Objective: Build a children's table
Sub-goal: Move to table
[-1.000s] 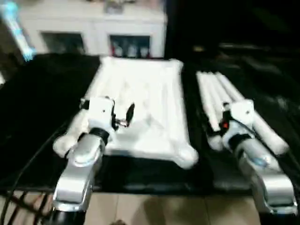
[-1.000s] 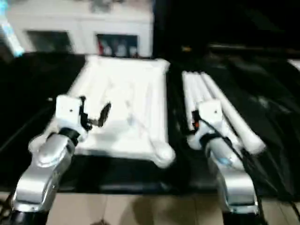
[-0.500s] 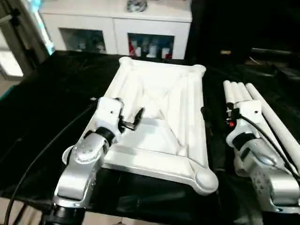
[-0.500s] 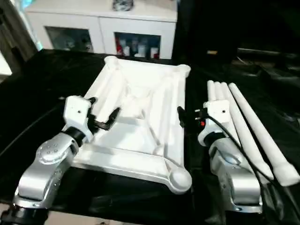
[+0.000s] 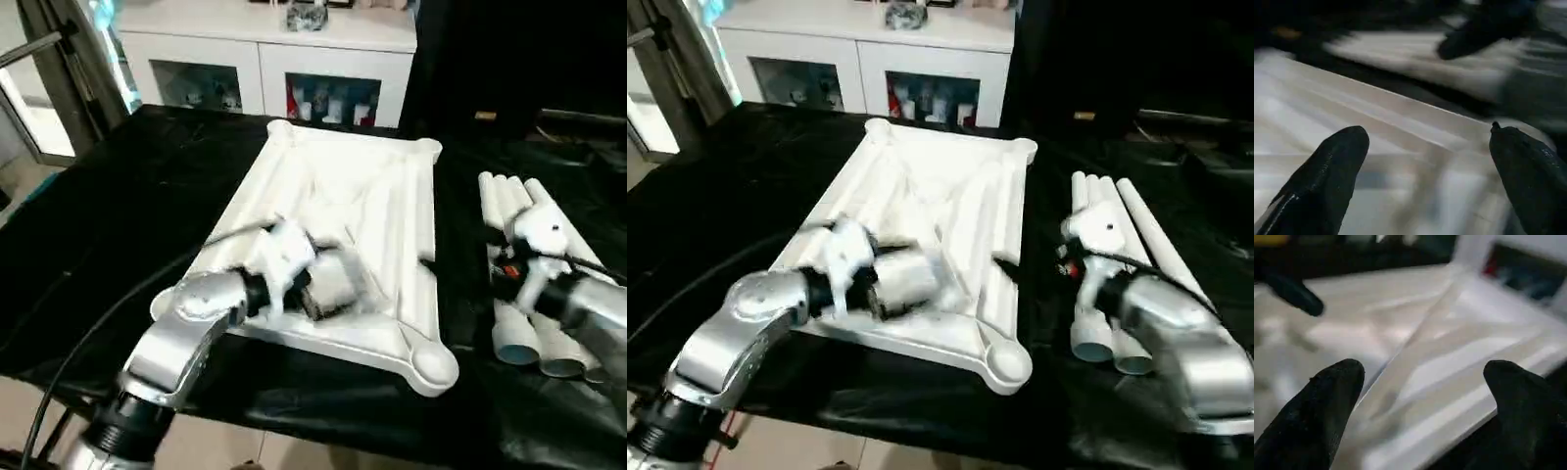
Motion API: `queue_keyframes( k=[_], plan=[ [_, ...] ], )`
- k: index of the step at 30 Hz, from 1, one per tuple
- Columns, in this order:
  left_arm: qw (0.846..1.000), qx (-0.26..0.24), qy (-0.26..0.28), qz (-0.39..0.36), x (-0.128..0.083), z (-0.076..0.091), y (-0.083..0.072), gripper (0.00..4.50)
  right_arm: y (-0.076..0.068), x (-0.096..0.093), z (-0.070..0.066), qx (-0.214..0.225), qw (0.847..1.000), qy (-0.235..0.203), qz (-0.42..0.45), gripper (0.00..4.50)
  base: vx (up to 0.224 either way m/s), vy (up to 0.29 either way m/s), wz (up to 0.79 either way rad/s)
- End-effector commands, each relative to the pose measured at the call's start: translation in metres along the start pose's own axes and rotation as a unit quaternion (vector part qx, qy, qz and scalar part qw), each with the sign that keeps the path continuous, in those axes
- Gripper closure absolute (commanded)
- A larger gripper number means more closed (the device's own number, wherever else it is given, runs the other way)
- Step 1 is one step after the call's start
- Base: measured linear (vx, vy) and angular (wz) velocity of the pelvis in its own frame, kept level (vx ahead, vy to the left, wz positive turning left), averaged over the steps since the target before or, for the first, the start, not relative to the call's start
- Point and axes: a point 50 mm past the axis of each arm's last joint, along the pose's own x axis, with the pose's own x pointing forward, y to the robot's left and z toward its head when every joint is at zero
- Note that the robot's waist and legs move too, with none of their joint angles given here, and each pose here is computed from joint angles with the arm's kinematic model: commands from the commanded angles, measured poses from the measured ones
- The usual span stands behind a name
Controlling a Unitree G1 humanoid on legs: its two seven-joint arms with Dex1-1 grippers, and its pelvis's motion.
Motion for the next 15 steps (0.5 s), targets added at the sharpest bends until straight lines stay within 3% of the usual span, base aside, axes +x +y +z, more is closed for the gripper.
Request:
queue_keyframes(
  k=[1, 4, 8, 15],
  plan=[
    [0.997, 0.012, 0.033, -0.068, 0.005, -0.001, -0.01, 0.0, 0.008, 0.0, -0.001, -0.008, 0.998, 0.02, 0.052, 0.04, 0.0, 0.0, 0.0],
    [0.995, 0.02, 0.049, -0.085, 0.008, -0.005, -0.013, 0.29, 0.008, 0.001, 0.001, -0.005, 0.998, 0.022, 0.052, 0.0, 0.0, 0.0, 0.0],
    [0.992, 0.036, 0.108, -0.056, 0.015, -0.017, -0.005, 0.55, 0.012, 0.004, 0.002, -0.017, 0.997, 0.026, 0.067, 0.0, 0.0, 0.0, 0.0],
    [0.99, 0.03, 0.13, -0.034, 0.018, -0.023, -0.003, 1.14, 0.017, 0.007, -0.003, -0.004, 0.998, 0.025, 0.058, 0.0, 0.0, 0.0, 0.0]
  ],
)
